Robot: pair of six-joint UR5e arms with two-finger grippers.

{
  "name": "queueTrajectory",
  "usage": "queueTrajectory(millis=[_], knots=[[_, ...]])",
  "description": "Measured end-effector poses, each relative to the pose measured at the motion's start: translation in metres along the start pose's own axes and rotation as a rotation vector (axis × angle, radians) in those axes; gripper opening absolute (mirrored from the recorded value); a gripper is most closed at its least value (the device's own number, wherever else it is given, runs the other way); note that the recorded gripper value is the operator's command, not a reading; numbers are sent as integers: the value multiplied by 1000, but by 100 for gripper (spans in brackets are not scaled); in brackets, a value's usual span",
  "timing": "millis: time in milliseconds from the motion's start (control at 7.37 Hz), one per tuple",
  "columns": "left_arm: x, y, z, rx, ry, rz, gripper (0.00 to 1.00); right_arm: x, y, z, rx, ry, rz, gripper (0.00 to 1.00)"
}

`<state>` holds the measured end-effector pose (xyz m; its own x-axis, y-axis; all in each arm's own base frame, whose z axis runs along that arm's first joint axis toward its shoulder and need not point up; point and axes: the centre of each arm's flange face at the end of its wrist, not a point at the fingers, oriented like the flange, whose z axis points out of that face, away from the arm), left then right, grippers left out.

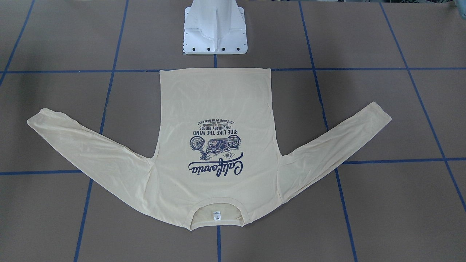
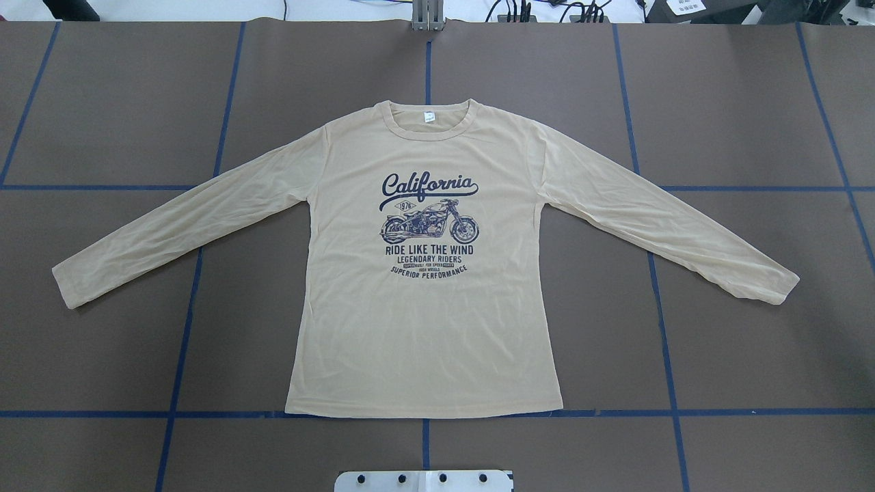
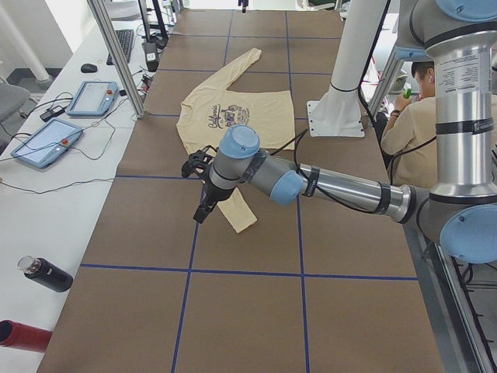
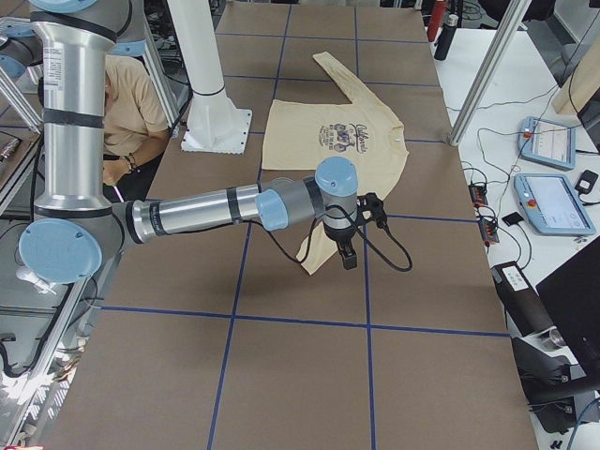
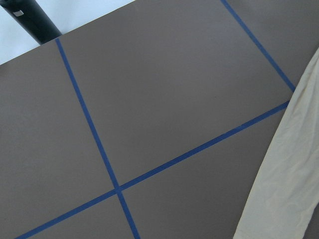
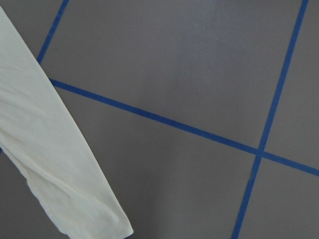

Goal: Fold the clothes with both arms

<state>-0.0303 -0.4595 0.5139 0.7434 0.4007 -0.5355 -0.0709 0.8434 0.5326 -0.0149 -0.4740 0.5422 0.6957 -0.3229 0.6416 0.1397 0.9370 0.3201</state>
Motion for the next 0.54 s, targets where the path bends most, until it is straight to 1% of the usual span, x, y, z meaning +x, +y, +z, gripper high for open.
queueTrajectory(millis=[271,543], knots=[[-3,-1,0,-20,-7,-23,100,-3,1,5,-11,-6,-1,100],[-1,2,-2,-17,-1,-18,100,-5,3,7,-13,-18,-4,100]])
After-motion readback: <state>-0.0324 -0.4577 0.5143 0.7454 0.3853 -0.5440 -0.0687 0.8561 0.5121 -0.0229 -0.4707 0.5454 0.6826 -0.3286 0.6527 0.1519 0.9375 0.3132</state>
